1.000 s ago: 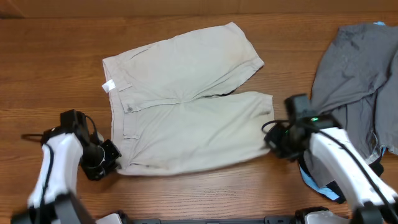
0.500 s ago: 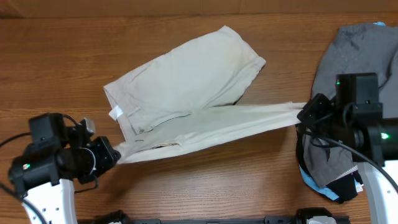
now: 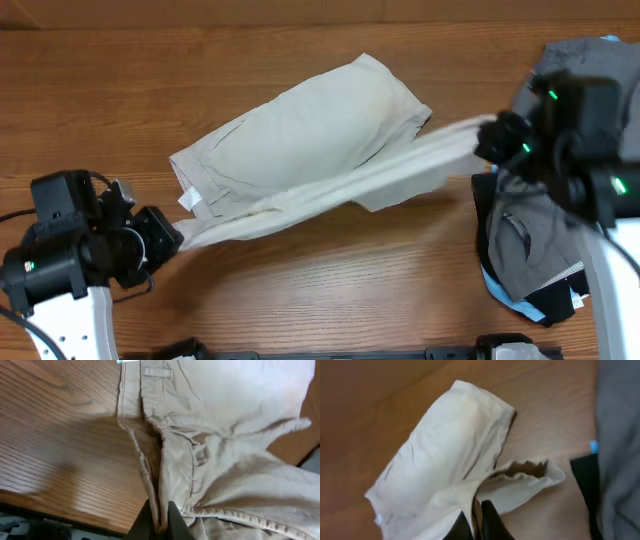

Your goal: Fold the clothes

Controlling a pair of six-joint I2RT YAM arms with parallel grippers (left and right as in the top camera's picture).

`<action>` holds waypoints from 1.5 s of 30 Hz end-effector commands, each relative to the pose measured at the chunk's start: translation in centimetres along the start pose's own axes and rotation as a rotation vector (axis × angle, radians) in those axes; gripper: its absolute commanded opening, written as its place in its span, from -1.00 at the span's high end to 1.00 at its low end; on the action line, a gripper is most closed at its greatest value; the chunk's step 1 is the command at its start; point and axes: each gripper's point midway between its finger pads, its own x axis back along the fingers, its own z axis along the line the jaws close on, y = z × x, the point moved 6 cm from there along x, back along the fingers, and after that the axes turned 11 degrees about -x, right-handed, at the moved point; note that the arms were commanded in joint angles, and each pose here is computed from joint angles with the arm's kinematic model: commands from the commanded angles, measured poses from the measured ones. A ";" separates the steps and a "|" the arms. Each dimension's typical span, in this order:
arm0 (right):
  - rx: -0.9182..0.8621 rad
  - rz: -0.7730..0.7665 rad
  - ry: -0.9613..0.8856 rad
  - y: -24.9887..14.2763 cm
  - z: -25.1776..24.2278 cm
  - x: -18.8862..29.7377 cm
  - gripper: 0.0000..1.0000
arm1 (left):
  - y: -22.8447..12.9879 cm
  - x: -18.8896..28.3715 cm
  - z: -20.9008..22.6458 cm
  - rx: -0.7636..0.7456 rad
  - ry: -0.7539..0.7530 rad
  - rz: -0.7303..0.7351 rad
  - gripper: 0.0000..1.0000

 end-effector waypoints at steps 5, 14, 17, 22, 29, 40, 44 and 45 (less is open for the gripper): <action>0.158 -0.152 0.008 5.0 2.1 -5.7 0.93 | 4.2 -2.1 2.7 0.108 0.212 -0.040 0.92; 0.260 -0.241 0.153 6.1 7.2 -12.6 0.93 | 9.7 -9.3 4.8 0.184 0.277 0.022 0.92; 0.273 -0.221 0.157 5.5 7.6 -15.1 0.92 | 11.0 -11.3 5.2 0.184 0.276 0.020 0.92; 0.280 -0.191 0.148 4.8 7.5 -18.8 0.93 | 13.5 -14.4 5.8 0.173 0.251 -0.022 0.92; 0.272 -0.231 0.104 5.3 6.8 -20.9 0.93 | 16.7 -18.1 4.4 0.104 0.128 -0.109 0.85; 0.268 -0.207 0.052 4.7 5.6 -23.2 0.92 | 18.0 -21.2 2.2 0.011 0.122 -0.168 0.81; 0.267 -0.191 0.040 4.3 5.0 -24.8 0.92 | 18.6 -21.1 2.0 0.003 0.118 -0.205 0.77; 0.267 -0.193 0.042 4.3 5.0 -25.0 0.93 | 18.8 -21.0 2.0 0.001 0.118 -0.213 0.74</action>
